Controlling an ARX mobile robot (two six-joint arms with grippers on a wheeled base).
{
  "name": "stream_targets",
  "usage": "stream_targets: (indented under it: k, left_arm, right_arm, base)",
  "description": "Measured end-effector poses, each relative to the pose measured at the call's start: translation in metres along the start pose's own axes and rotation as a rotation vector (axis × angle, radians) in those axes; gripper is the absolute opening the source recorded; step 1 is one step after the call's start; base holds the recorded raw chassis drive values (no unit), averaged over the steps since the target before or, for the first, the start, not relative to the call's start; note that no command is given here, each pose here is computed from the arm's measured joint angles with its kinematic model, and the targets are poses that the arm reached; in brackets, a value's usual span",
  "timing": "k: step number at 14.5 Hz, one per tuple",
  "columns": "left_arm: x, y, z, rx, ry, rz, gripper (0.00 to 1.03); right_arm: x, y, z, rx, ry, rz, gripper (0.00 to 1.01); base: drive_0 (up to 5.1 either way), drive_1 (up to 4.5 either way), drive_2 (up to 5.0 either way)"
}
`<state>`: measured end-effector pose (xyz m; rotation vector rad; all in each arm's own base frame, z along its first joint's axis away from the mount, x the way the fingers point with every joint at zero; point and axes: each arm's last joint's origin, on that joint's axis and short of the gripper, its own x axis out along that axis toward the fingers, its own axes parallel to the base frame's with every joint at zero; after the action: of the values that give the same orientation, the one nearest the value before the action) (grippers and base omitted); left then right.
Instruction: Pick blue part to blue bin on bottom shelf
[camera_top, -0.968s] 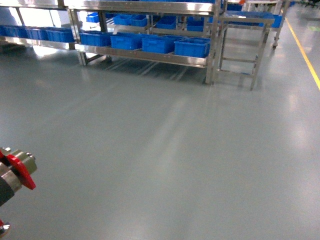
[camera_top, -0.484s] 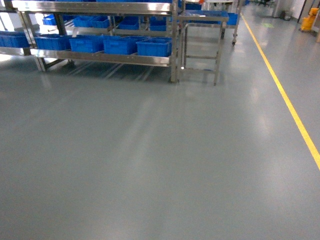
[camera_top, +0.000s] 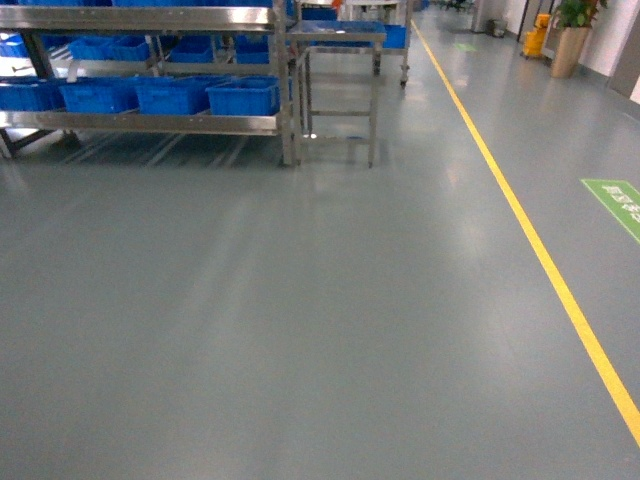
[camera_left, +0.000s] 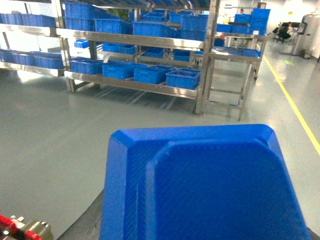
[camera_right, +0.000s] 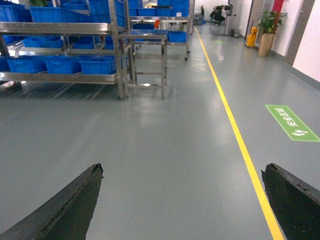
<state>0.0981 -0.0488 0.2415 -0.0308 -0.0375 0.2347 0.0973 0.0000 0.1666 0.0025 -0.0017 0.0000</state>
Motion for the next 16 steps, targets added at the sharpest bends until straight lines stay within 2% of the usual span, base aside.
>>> stream_targets:
  k: [3, 16]
  left_arm:
    - [-0.0001, -0.0001, 0.0, 0.0, 0.0, -0.001, 0.44]
    - [-0.0001, -0.0001, 0.0003, -0.003, -0.002, -0.001, 0.44]
  right_arm:
    - [0.0, 0.0, 0.0, 0.0, 0.0, -0.001, 0.98]
    - [0.0, 0.0, 0.0002, 0.0, -0.002, 0.0, 0.98]
  base:
    - [-0.6, -0.57, -0.6]
    - [0.0, 4.26, -4.4]
